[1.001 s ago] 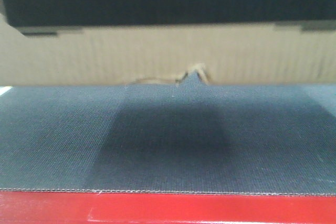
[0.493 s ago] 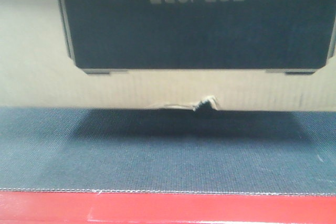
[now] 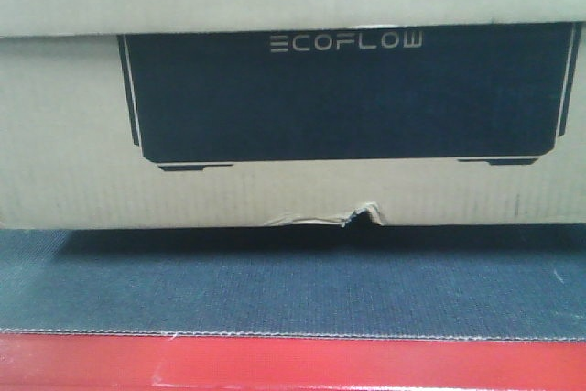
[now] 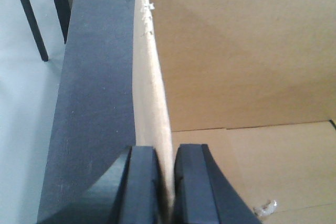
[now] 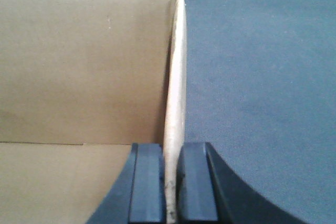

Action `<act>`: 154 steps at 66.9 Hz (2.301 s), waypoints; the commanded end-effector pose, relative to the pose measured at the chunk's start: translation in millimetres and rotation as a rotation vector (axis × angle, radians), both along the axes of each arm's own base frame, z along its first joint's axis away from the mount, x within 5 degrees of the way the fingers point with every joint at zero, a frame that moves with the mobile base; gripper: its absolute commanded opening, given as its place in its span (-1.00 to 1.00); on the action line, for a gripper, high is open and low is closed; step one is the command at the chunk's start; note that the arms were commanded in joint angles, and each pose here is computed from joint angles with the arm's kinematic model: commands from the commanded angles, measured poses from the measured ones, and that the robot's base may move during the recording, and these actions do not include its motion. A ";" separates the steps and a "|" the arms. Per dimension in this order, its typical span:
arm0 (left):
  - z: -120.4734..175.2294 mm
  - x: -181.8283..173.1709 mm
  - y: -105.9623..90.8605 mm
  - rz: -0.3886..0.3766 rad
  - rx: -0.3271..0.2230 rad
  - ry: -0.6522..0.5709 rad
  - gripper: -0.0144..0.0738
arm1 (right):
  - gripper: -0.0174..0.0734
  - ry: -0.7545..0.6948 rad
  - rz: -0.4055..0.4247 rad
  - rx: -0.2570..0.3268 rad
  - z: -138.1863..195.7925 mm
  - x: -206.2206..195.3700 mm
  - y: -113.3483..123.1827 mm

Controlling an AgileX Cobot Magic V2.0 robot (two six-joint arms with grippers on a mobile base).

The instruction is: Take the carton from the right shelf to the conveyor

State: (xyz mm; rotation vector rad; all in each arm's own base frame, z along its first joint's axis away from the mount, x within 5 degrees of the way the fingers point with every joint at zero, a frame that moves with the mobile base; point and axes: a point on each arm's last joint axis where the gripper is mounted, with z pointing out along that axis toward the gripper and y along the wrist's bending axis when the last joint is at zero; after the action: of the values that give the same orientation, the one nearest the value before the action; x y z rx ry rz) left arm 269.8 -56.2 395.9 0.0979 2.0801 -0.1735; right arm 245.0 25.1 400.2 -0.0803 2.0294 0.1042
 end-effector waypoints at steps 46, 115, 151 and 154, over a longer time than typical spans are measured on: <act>10.4 7.5 -10.5 -0.025 -0.084 -0.118 0.03 | 0.08 -0.040 0.015 0.065 4.8 3.0 5.9; 88.8 -46.3 4.3 -0.024 -0.082 -0.266 -0.67 | -0.77 -0.278 0.027 0.081 78.6 -54.9 0.1; 3.1 -130.2 22.8 -0.029 -0.150 -0.406 -0.67 | -0.77 -0.412 0.007 0.081 -8.4 -135.8 -10.8; -5.1 -136.5 24.3 -0.029 -0.153 -0.422 -0.67 | -0.77 -0.418 0.006 0.081 -17.0 -143.1 -11.6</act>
State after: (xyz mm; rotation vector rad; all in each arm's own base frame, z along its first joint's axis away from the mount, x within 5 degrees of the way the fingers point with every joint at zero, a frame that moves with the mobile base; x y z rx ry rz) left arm 145.1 -33.9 396.6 0.0698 1.7157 -0.2829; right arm 114.9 15.8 393.3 -0.0441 1.6773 0.1800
